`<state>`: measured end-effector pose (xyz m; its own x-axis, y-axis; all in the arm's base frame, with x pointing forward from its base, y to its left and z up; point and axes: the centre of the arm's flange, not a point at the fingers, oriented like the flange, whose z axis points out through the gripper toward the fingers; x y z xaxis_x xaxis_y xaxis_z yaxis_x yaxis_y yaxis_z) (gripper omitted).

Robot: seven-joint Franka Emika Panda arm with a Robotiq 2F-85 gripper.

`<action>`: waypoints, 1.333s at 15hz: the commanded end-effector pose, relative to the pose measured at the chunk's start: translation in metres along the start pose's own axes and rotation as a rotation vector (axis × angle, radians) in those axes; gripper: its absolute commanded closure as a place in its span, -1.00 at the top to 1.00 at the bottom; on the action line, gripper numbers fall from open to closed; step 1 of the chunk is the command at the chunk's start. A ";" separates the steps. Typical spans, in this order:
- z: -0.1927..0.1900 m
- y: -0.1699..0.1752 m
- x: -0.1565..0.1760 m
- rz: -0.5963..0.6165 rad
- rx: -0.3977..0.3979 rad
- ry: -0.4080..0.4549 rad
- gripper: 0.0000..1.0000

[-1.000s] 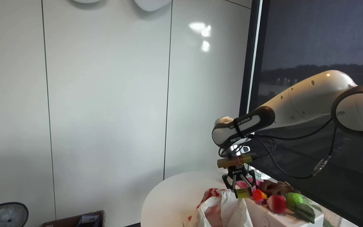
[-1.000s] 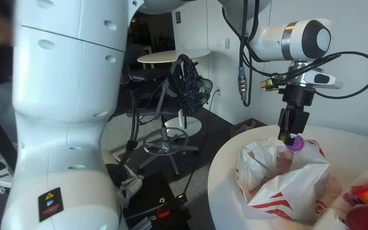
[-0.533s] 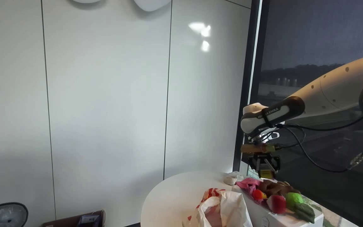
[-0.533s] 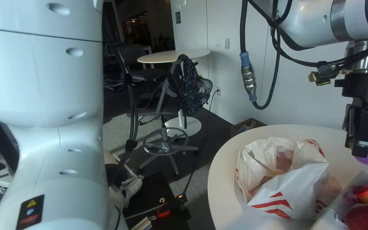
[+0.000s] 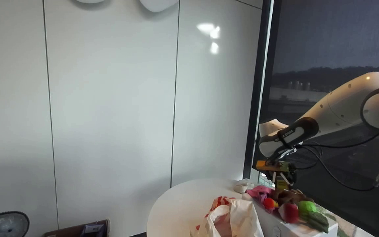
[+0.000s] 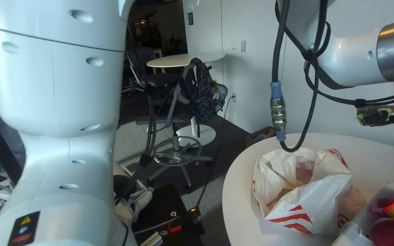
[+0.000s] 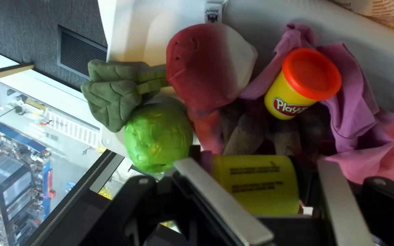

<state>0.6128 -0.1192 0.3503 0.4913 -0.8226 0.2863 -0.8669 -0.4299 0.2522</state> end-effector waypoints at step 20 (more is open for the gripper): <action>-0.075 -0.044 -0.130 -0.225 0.268 -0.117 1.00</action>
<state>0.6185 -0.0122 0.3653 0.5995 -0.7614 0.2467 -0.7956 -0.6006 0.0797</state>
